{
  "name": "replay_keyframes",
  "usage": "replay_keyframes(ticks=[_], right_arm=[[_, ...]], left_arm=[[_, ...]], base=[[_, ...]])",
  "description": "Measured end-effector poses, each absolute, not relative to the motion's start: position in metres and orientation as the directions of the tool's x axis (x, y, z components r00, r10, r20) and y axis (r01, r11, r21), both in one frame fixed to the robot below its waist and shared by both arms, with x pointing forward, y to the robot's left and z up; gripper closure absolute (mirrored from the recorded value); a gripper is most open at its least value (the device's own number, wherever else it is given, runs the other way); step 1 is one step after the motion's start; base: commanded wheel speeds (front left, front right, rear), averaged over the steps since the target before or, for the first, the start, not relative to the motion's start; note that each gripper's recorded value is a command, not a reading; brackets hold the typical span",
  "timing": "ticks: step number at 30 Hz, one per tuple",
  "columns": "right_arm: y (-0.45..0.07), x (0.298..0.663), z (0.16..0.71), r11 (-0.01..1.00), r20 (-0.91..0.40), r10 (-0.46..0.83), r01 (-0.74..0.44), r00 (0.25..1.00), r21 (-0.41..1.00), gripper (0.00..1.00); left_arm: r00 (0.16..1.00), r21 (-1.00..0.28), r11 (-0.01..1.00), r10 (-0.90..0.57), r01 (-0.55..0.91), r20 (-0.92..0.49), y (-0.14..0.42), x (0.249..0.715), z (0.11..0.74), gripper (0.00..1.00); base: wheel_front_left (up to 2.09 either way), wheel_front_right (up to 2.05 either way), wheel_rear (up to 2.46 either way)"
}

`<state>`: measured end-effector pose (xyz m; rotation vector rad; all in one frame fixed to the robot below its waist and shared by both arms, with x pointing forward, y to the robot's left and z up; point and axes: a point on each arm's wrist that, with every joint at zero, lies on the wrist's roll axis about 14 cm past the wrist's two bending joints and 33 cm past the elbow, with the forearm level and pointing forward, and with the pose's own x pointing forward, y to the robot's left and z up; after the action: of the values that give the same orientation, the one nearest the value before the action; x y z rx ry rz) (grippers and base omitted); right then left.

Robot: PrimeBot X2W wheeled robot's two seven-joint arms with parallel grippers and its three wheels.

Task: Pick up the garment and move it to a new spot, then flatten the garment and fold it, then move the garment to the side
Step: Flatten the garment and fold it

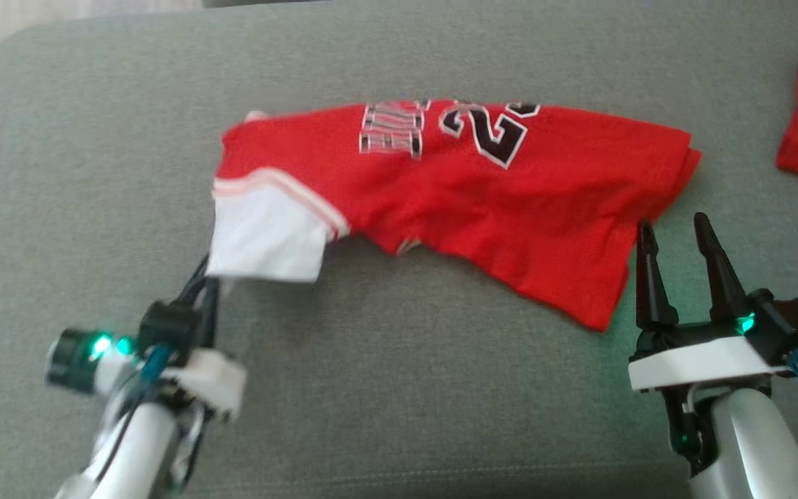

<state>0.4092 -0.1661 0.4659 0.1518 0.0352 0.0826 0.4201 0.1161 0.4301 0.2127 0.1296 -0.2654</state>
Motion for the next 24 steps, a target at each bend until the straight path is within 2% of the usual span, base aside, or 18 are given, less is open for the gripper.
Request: replay_keyframes(ticks=[2,5,12,15,16,17,18,19,24], right_arm=[[-0.161,0.411,0.469,0.983,-0.020,0.098,-0.094,0.995,0.155,0.00],[-0.158,0.412,0.469,0.982,-0.018,0.108,-0.104,0.994,0.157,0.00],[-0.155,0.411,0.468,0.981,-0.023,0.117,-0.112,0.993,0.157,0.00],[-0.154,0.408,0.466,0.981,-0.030,0.120,-0.114,0.992,0.156,0.00],[-0.155,0.407,0.465,0.982,-0.033,0.116,-0.110,0.993,0.155,0.00],[-0.157,0.406,0.464,0.982,-0.036,0.111,-0.104,0.993,0.155,0.00],[-0.159,0.405,0.464,0.983,-0.037,0.106,-0.099,0.994,0.154,0.00],[-0.160,0.404,0.464,0.984,-0.038,0.102,-0.095,0.994,0.153,0.00],[-0.164,0.402,0.467,0.985,-0.033,0.091,-0.085,0.995,0.151,0.00]], left_arm=[[0.956,0.254,0.930,-0.222,0.267,-0.193,0.141,0.404,0.425,1.00],[0.944,0.299,0.907,-0.233,0.298,-0.233,0.147,0.390,0.420,1.00],[0.885,0.212,0.881,-0.351,0.422,-0.305,0.099,0.363,0.401,0.99],[0.851,0.157,0.871,-0.392,0.466,-0.351,0.077,0.352,0.385,0.82],[0.842,0.137,0.869,-0.403,0.475,-0.359,0.072,0.350,0.381,0.73],[0.835,0.124,0.867,-0.412,0.482,-0.365,0.067,0.349,0.378,0.59],[0.831,0.116,0.865,-0.420,0.489,-0.365,0.062,0.348,0.377,0.34],[0.826,0.105,0.862,-0.431,0.496,-0.362,0.058,0.348,0.376,0.00],[0.833,0.067,0.869,-0.444,0.490,-0.331,0.047,0.351,0.381,0.00]], base=[[0.00,0.00,0.00],[0.00,0.00,0.00],[0.00,0.00,0.00],[0.00,0.00,0.00],[0.00,0.00,0.00],[0.00,0.00,0.00],[0.00,0.00,0.00],[0.00,0.00,0.00],[0.00,0.00,0.00]])
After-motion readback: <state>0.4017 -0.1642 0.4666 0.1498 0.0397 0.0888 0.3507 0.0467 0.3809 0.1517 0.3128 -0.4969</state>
